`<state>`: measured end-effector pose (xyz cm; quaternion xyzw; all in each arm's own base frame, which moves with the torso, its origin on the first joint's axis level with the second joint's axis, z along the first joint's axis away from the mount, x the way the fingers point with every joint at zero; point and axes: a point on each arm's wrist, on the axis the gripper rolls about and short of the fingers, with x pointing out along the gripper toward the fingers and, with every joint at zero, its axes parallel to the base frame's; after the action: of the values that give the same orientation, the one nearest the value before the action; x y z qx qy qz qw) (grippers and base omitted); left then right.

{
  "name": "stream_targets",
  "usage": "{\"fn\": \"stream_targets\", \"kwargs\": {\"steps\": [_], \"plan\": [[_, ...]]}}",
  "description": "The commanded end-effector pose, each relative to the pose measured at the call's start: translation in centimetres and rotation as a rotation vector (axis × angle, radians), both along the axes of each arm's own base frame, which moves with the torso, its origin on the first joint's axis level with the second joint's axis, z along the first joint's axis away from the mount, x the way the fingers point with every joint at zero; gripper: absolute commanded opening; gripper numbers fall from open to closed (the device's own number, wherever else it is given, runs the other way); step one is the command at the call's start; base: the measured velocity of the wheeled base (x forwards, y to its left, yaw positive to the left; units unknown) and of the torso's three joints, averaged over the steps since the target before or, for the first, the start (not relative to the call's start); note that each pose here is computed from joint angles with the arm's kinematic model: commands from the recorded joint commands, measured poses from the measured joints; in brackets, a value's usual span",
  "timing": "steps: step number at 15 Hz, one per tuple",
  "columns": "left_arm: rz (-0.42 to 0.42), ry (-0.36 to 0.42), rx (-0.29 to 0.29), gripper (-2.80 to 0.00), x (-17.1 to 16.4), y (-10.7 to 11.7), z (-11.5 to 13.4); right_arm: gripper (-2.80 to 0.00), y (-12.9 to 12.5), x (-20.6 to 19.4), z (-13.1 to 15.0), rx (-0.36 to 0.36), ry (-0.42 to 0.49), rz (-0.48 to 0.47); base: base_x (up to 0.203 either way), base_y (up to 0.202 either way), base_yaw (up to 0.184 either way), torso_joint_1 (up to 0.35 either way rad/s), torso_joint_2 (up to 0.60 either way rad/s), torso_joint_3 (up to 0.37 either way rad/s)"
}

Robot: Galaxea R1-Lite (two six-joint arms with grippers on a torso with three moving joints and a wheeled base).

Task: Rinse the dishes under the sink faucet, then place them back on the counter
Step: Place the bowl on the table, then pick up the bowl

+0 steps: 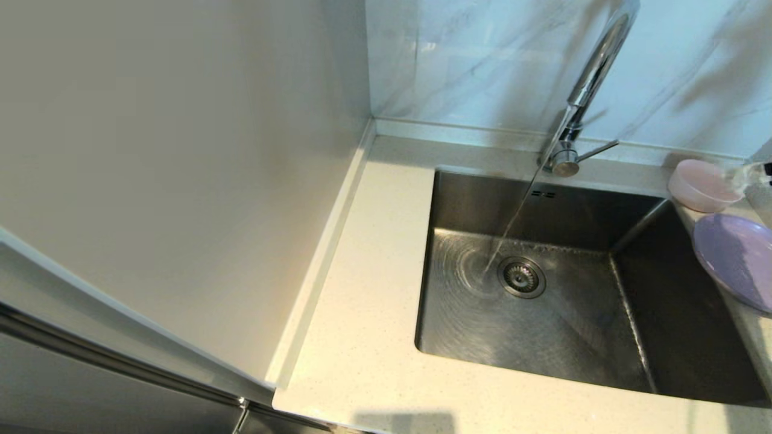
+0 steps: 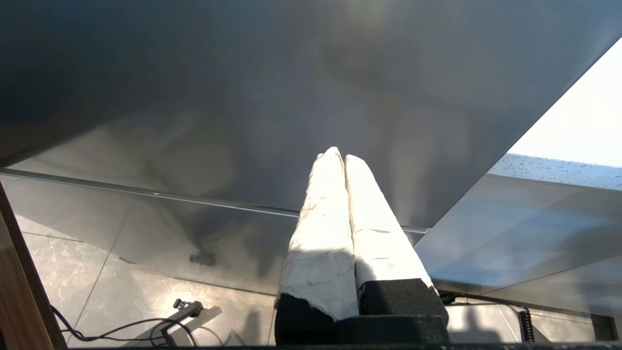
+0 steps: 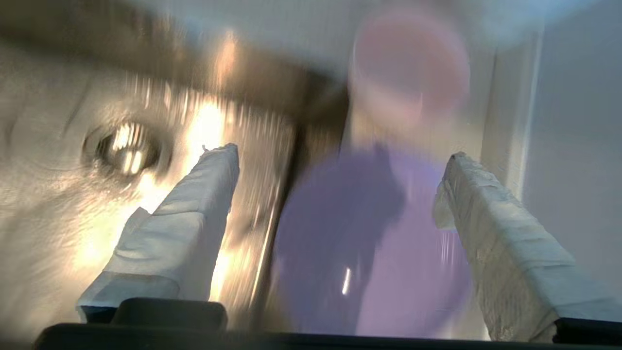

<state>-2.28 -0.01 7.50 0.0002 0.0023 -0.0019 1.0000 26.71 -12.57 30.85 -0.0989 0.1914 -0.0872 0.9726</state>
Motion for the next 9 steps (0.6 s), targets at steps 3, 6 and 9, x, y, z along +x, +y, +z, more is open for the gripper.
{"fn": "stream_targets", "kwargs": {"steps": [3, 6, 9], "plan": [[0.001, 0.000, 0.000, -2.80, 0.0, 0.0, 0.0, 0.00, 5.3, -11.1, 0.7, 0.090, 0.413, -0.393, 0.000, 0.000, 0.000, 0.000, 0.00, 0.000], [0.000, 0.000, 0.000, -2.80, 0.0, 0.0, 0.0, 0.00, 6.5, -12.3, -1.6, 0.180, 0.542, -0.635, 0.000, 0.000, 0.000, 0.000, 0.00, 0.000], [0.001, 0.000, 0.000, -2.80, 0.0, 0.0, 0.0, 0.00, 6.8, -12.3, -4.3, 0.247, 0.666, -0.705, 0.000, 0.000, 0.000, 0.000, 0.00, 0.000]]}}
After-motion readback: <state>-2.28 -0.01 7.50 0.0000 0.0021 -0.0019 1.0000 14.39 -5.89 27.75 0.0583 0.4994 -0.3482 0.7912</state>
